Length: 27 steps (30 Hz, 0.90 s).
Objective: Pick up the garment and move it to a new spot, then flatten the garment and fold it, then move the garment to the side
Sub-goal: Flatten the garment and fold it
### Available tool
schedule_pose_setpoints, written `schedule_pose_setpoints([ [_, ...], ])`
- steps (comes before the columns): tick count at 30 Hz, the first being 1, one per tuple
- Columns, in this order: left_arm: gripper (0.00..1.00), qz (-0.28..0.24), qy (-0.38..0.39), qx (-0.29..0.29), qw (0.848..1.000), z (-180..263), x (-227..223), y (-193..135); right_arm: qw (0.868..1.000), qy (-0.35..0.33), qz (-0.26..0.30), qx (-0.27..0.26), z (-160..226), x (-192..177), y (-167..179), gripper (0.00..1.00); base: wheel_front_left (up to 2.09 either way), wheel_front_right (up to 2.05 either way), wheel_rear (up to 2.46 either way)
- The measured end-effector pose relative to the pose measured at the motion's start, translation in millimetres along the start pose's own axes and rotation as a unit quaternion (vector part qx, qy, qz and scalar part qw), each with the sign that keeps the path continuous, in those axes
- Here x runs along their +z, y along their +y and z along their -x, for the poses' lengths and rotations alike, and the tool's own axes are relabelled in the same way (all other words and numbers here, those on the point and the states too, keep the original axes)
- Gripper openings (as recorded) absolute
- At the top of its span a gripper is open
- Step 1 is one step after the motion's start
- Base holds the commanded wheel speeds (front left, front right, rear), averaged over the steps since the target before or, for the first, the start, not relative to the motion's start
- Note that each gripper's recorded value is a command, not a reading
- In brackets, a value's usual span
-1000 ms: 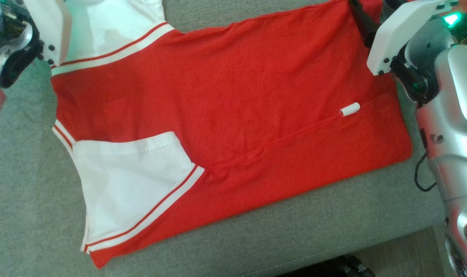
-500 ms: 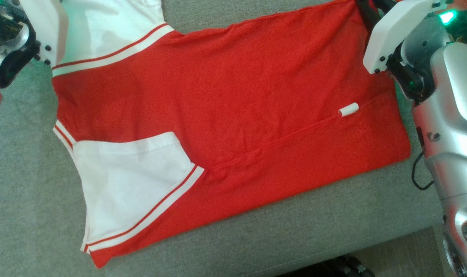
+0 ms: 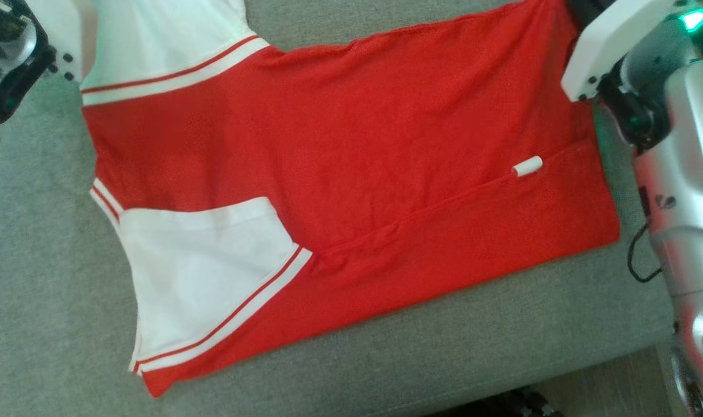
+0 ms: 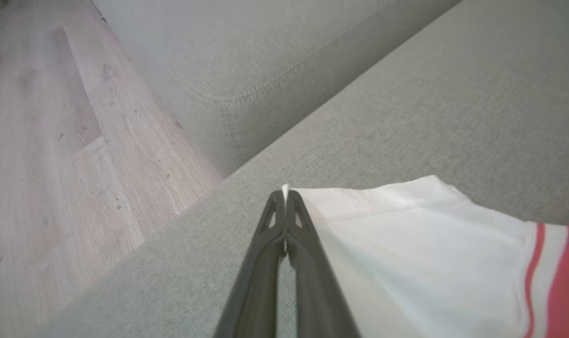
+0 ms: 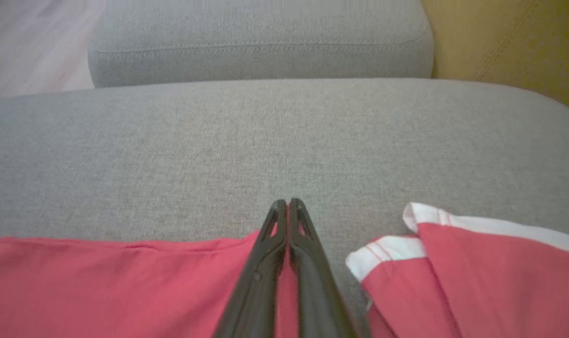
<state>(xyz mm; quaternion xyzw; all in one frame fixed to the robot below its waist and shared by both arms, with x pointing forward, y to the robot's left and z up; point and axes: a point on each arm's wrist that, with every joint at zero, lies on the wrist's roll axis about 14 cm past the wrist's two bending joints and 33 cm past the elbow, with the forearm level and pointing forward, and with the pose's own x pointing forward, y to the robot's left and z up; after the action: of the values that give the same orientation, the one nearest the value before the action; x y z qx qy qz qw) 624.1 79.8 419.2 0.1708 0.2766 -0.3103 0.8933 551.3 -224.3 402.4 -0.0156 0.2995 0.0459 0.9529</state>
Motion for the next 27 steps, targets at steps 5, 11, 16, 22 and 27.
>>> schedule_pose_setpoints([
  [5, 0.0, -0.005, -0.065, 0.015, 0.998, 14, 27, 10, 0.999, -0.039, -0.022, 0.0, 2, 19, -3, 0.0, 0.0, 0.0, 0.0],
  [11, 0.0, -0.014, -0.132, 0.038, 0.99, 39, 63, 24, 0.996, -0.082, -0.043, -0.005, 6, 43, -9, 0.0, 0.0, 0.0, 0.0],
  [16, 0.0, -0.011, -0.165, 0.044, 0.985, 62, 77, 26, 0.993, -0.107, -0.043, -0.005, 14, 62, -13, 0.0, 0.0, 0.0, 0.0],
  [22, 0.0, 0.001, -0.188, 0.032, 0.982, 84, 70, 13, 0.993, -0.106, -0.057, -0.008, 26, 45, -15, 0.0, 0.0, 0.0, 0.0],
  [27, 0.0, 0.011, -0.193, 0.037, 0.98, 105, 50, 4, 0.991, -0.113, -0.067, -0.005, 40, 37, -13, 0.0, 0.0, 0.0, 0.0],
])
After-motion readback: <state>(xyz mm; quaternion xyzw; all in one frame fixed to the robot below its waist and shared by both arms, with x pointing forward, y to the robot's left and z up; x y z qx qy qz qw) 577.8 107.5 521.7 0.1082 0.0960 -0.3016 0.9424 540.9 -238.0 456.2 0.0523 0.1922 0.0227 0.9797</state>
